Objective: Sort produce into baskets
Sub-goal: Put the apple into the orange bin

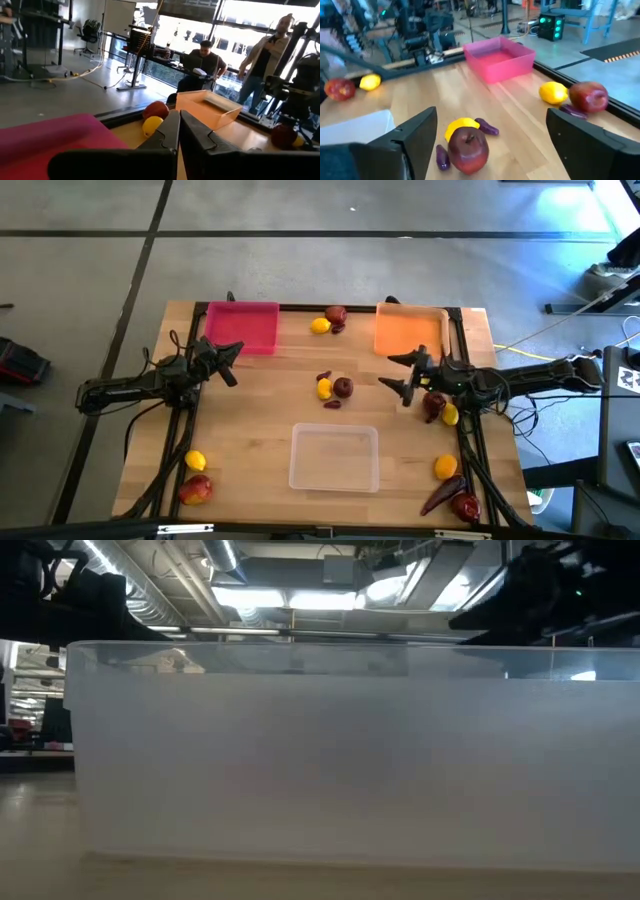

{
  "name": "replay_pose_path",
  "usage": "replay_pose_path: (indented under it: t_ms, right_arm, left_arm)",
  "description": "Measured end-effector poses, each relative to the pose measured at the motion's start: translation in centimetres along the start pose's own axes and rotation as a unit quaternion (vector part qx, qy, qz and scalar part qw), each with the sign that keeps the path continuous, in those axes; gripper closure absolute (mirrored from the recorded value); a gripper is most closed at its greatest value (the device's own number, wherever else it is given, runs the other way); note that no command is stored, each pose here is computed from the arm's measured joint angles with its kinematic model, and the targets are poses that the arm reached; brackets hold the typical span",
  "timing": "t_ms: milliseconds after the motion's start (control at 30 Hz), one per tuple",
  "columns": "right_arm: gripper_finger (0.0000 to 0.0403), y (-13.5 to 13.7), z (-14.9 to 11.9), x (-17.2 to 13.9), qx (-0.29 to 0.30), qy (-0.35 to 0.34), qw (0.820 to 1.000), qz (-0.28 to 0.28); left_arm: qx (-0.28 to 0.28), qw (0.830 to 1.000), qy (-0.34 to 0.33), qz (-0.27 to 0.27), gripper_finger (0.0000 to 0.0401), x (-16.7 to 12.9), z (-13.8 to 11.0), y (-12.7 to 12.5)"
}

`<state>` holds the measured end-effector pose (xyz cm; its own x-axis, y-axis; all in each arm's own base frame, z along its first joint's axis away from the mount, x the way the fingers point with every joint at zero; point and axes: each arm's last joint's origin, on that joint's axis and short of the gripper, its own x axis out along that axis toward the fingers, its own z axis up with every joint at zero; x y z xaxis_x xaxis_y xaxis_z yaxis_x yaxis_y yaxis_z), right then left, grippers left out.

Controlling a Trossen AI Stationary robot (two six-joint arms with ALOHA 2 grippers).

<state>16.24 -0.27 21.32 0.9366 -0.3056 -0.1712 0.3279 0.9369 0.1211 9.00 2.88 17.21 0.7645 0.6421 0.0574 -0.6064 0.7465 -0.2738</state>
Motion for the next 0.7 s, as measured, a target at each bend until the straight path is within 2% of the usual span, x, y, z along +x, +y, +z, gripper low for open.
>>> replay_pose_path:
  t_ms: [100,267,400,533,700]
  right_arm:
    - [0.0065,0.5,0.7,1.0,-0.012,0.013,1.0,0.001]
    - [0.0073,1.1,1.4,2.6,-0.018,0.023,0.999,-0.037]
    - [0.0079,1.7,1.0,3.9,-0.024,0.033,0.999,0.005]
    - [0.0079,2.2,0.4,5.3,-0.038,0.059,0.997,0.016]
    - [0.0079,3.0,0.2,7.5,-0.078,0.085,0.993,0.018]
  left_arm:
    - [-0.009,1.0,0.005,-0.027,0.0396,0.0,0.0,-0.2]
    - [-0.025,0.994,-0.011,-0.106,0.0396,-0.1,0.6,-0.7]
    - [-0.051,0.988,-0.025,-0.146,0.0396,-0.2,1.1,-1.0]
    - [-0.07,0.981,-0.037,-0.176,0.0396,-0.3,1.5,-1.2]
    - [-0.071,0.979,-0.048,-0.185,0.0396,-0.3,1.7,-1.3]
